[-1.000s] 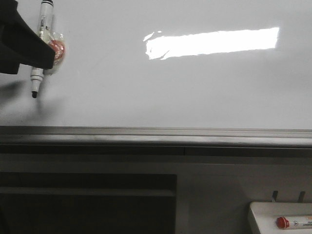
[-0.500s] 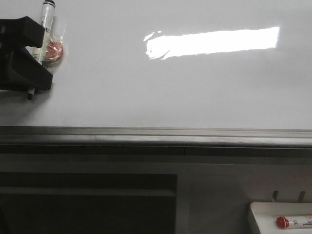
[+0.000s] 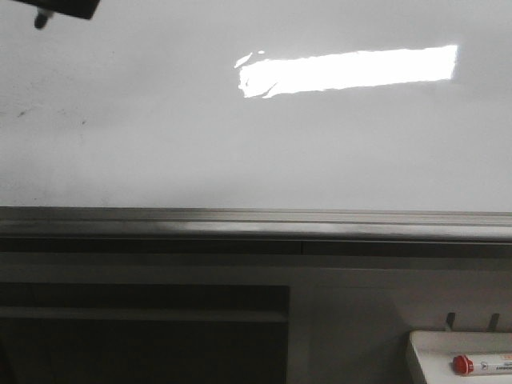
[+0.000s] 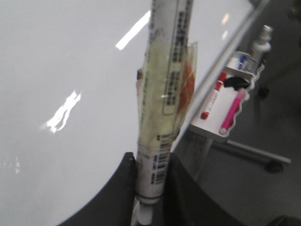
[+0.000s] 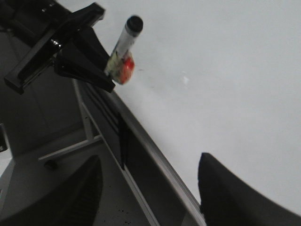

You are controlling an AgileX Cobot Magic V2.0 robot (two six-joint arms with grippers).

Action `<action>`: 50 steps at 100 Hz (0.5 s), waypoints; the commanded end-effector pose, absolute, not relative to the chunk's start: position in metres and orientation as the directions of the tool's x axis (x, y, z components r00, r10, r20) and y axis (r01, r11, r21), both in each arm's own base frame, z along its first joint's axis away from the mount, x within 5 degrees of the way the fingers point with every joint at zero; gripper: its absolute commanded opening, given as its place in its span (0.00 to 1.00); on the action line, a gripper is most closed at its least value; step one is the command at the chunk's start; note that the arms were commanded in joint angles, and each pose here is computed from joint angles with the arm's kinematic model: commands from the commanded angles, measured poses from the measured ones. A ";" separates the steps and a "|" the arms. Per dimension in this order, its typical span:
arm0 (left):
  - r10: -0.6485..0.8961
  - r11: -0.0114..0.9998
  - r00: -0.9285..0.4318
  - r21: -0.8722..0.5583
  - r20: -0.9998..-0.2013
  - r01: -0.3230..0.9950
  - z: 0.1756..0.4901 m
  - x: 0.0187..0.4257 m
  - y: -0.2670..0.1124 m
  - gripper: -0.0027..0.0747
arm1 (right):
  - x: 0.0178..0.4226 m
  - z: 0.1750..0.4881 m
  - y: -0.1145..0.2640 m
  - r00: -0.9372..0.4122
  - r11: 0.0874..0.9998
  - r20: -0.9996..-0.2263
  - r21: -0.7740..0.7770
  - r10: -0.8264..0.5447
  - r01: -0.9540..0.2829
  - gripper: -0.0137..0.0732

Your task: Write number 2 on whiteboard

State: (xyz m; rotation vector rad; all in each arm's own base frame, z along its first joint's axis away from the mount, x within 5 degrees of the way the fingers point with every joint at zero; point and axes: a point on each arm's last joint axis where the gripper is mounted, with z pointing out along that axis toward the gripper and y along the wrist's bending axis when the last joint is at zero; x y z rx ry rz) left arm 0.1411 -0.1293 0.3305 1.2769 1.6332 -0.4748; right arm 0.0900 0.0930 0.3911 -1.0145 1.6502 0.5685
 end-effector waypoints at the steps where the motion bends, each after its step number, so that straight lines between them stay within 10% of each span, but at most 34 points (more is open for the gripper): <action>1: 0.551 0.256 0.206 0.399 -0.809 0.881 0.352 0.127 -0.128 0.01 | 0.097 0.409 0.112 0.041 0.431 -0.941 -0.192 -0.337 -0.882 0.62; 50: 0.586 0.147 0.263 0.419 -0.767 0.896 0.352 0.110 -0.124 0.01 | 0.127 0.402 0.210 0.122 0.211 -0.904 -0.224 -0.411 -0.952 0.62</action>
